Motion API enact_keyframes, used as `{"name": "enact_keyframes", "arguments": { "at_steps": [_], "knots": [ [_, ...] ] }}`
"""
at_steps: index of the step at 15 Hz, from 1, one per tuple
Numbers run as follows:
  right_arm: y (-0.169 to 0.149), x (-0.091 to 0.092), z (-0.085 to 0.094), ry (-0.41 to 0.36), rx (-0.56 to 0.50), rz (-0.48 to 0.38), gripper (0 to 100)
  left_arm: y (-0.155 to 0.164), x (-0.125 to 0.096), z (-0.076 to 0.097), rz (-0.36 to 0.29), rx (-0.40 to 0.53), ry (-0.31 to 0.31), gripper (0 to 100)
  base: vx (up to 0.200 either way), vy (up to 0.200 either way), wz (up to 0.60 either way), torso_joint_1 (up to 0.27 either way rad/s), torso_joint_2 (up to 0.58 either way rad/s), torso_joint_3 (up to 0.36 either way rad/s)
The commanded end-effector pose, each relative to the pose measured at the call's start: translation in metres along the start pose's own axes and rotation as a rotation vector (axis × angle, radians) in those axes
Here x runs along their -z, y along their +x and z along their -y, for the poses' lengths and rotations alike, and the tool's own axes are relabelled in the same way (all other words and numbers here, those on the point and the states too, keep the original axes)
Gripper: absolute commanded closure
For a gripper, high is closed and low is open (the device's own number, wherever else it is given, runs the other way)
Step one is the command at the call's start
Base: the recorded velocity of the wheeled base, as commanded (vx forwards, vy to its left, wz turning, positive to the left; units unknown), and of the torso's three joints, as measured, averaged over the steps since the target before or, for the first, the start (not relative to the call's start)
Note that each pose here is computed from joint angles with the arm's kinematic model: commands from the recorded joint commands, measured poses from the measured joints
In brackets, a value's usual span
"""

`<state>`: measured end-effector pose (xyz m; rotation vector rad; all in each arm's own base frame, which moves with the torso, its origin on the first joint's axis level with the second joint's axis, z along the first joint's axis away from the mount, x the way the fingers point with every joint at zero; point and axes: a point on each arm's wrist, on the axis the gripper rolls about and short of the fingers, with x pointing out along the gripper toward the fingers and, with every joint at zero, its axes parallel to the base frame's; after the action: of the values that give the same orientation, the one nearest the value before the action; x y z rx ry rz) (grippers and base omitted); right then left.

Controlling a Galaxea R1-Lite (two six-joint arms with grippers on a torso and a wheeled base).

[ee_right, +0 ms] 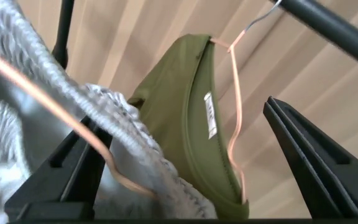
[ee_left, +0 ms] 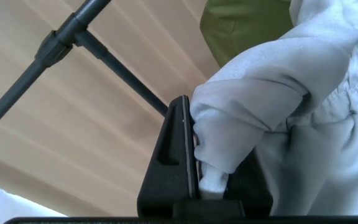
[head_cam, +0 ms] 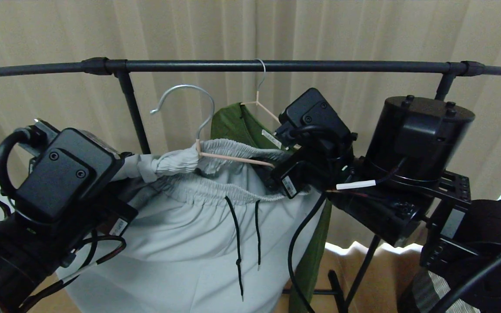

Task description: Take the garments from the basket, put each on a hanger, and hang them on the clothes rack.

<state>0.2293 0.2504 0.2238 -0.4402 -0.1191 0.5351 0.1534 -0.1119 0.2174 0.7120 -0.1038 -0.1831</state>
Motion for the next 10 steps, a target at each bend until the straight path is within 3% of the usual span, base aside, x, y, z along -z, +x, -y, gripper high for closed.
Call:
{"name": "enact_keyframes", "arguments": {
  "at_steps": [1,10],
  "knots": [
    [0.000,0.002,-0.003,-0.003,-0.009,-0.006,100,0.001,-0.001,0.001,0.008,0.008,-0.002,100,0.000,0.000,0.00,0.000,0.00,0.000],
    [-0.005,-0.004,-0.013,-0.001,-0.042,0.013,100,0.001,-0.003,0.000,0.017,0.004,-0.008,100,0.000,0.000,0.00,0.000,0.00,0.000]
  ]
}}
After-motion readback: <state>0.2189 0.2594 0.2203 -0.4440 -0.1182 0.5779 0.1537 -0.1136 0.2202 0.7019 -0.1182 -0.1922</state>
